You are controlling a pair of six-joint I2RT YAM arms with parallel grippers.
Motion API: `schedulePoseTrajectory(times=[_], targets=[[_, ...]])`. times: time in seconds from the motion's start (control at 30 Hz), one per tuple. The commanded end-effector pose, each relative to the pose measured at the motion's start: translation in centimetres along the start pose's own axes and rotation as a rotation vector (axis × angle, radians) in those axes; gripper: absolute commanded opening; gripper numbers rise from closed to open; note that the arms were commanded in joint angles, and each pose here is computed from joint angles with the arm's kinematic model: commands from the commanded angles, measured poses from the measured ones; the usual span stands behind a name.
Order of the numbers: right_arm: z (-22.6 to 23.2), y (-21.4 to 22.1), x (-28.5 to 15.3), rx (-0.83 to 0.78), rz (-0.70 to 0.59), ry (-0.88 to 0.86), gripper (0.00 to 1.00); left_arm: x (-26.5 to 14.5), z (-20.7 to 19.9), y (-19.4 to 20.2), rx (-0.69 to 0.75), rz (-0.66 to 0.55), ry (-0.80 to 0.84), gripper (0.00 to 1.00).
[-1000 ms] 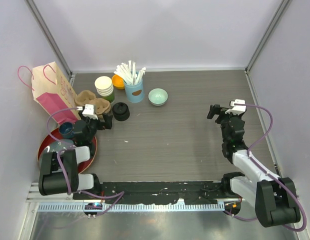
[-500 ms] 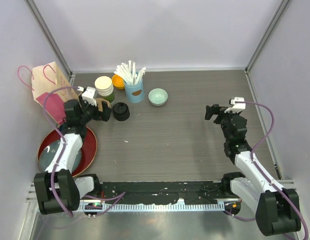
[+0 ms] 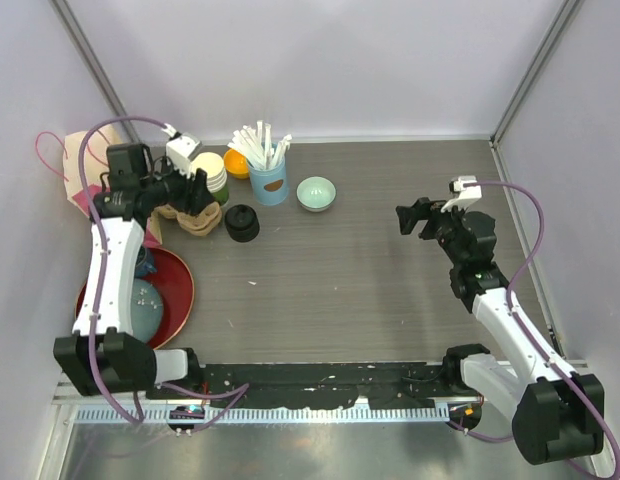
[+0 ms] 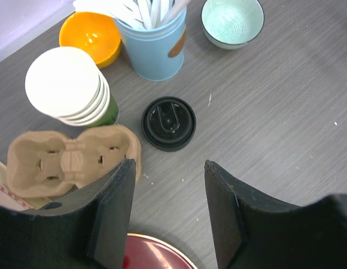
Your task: Pack the takeout coffee
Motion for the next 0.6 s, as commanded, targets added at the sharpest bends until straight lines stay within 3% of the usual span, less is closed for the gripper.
schedulePoseTrajectory(times=[0.0,0.1,0.27,0.57], targets=[[1.3,-1.3,0.3,0.005,0.022,-0.075,0.91,2.1,1.3,-0.9,0.068,0.124,-0.010,0.57],[1.4,-1.4,0.5,0.000,0.034,-0.079,0.90,4.7,1.9,-1.8,0.137,0.197,-0.024,0.56],[1.3,-0.9,0.8,-0.009,0.074,-0.076,0.90,7.6,3.9,-3.0,0.194,0.249,-0.039,0.38],[0.9,0.1,1.5,-0.016,0.119,-0.053,0.89,12.3,6.4,-2.3,0.154,0.311,-0.035,0.39]])
Point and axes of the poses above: each gripper's point midway between its finger pads, its own x axis out along the fingers, its own z axis along the line the jaws close on, y = z × x, the point moved 8 cm from there along -x, back along the fingers, and after that the axes turned 3 degrees about x, right-handed, at the moved point
